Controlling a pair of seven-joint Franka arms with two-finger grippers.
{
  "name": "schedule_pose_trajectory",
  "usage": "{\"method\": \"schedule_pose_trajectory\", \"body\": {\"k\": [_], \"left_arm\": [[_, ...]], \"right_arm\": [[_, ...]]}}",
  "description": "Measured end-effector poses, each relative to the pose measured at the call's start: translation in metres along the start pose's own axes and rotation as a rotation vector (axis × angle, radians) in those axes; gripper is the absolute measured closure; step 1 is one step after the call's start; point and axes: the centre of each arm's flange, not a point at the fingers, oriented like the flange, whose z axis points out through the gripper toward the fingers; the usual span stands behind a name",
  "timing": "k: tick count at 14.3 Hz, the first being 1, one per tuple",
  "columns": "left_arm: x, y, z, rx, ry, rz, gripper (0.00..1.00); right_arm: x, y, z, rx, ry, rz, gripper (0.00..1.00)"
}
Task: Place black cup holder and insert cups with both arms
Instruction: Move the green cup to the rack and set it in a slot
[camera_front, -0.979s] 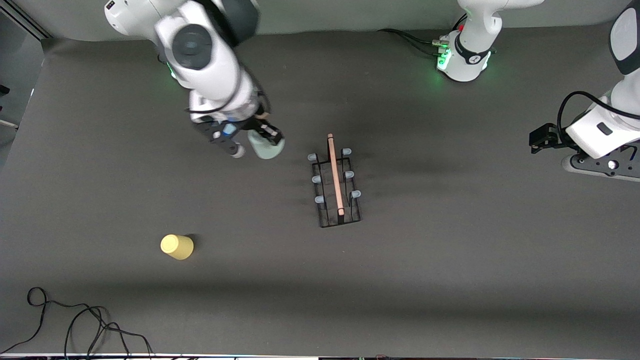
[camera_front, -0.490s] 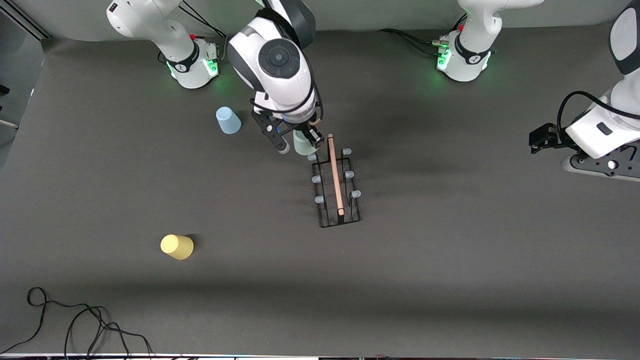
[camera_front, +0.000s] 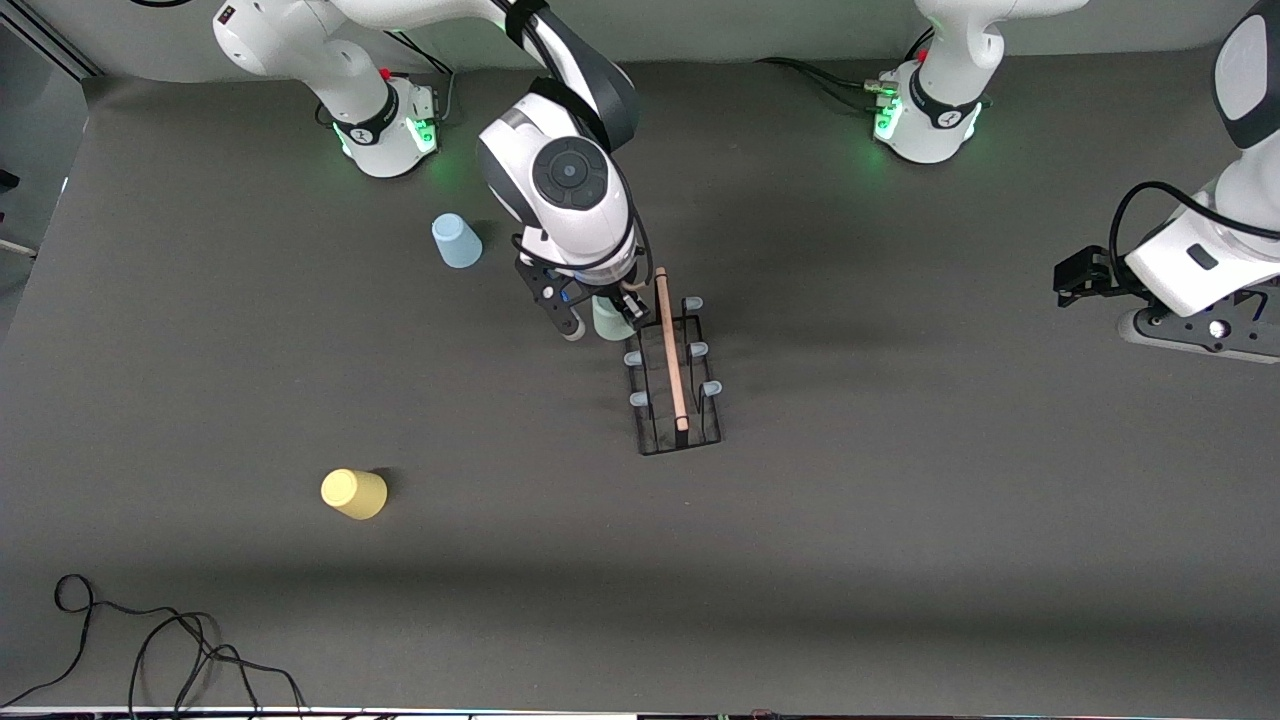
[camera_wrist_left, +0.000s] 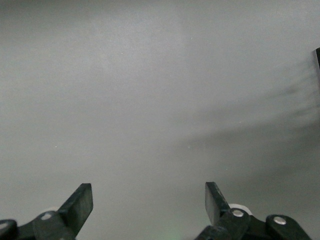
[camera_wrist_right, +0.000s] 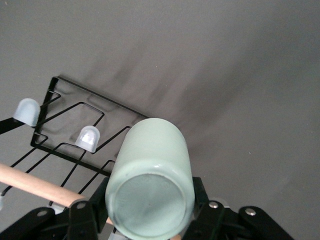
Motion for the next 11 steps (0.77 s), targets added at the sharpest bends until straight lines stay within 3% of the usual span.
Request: {"method": "schedule_pose_trajectory", "body": {"k": [8, 10, 11], "left_arm": [[0.000, -0.003, 0.001, -0.001, -0.002, -0.005, 0.00], [0.000, -0.003, 0.001, -0.001, -0.003, -0.005, 0.00], [0.000, -0.003, 0.001, -0.001, -0.003, -0.005, 0.00]], "right_arm": [[0.003, -0.009, 0.040, -0.004, 0.012, 0.007, 0.30], [0.005, -0.011, 0.027, 0.001, 0.010, 0.011, 0.17], [0.005, -0.012, 0.013, -0.011, 0.009, 0.010, 0.04]]}}
